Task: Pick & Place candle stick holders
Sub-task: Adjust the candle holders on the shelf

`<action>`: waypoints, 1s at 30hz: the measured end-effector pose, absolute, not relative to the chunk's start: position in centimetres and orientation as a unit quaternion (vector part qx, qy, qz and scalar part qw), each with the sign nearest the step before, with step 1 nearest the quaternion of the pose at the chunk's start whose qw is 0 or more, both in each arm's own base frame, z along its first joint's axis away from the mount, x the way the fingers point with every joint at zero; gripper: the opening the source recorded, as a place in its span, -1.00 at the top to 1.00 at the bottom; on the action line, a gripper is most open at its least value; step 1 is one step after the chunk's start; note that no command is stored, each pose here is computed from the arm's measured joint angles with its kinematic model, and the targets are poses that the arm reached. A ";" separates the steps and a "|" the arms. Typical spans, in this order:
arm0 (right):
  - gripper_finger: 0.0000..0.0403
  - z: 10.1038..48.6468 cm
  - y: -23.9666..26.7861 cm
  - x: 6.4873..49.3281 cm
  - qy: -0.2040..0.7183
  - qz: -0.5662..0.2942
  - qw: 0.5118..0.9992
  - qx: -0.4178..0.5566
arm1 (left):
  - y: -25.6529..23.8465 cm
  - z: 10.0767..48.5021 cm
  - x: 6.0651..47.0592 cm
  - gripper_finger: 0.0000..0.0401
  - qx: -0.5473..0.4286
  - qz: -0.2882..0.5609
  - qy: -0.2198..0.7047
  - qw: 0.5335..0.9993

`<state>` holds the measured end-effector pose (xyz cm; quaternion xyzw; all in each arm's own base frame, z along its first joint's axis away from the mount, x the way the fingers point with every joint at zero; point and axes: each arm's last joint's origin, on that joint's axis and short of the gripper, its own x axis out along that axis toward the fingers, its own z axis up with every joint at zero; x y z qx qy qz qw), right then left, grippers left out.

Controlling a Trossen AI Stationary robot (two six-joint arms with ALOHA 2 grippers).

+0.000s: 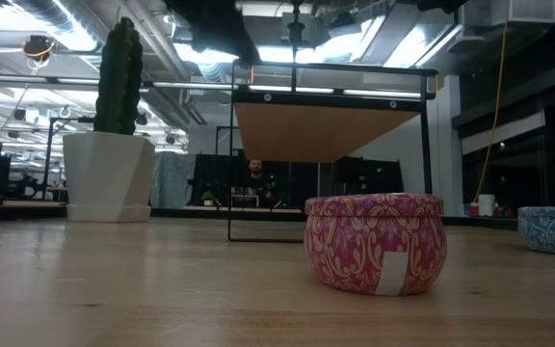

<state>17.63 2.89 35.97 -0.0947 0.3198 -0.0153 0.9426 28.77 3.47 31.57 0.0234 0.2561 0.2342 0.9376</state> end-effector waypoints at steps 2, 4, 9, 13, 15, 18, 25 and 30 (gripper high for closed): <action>0.49 36.0 2.9 17.6 0.320 -0.015 0.943 -0.095 | 4.1 30.5 29.5 0.97 0.027 0.240 0.276 0.930; 0.49 36.0 2.9 17.6 0.320 -0.015 0.943 -0.095 | 4.7 29.3 30.3 0.99 0.042 0.242 0.301 0.922; 0.49 36.0 2.9 17.6 0.320 -0.015 0.943 -0.095 | 6.2 27.2 31.7 0.99 0.083 0.240 0.332 0.908; 0.49 36.0 2.9 17.6 0.320 -0.015 0.943 -0.095 | 6.8 26.5 32.5 0.99 0.118 0.235 0.333 0.906; 0.49 36.0 2.9 17.6 0.320 -0.015 0.943 -0.095 | 7.1 26.2 32.7 0.99 0.119 0.234 0.338 0.904; 0.49 36.0 2.9 17.6 0.320 -0.015 0.943 -0.095 | 7.8 25.9 32.6 1.00 0.099 0.236 0.342 0.904; 0.49 36.0 2.9 17.6 0.320 -0.015 0.943 -0.095 | 9.0 25.9 32.3 1.00 0.072 0.247 0.338 0.905; 0.49 36.0 2.9 17.6 0.320 -0.015 0.943 -0.095 | 9.2 25.0 32.6 1.00 0.071 0.241 0.355 0.901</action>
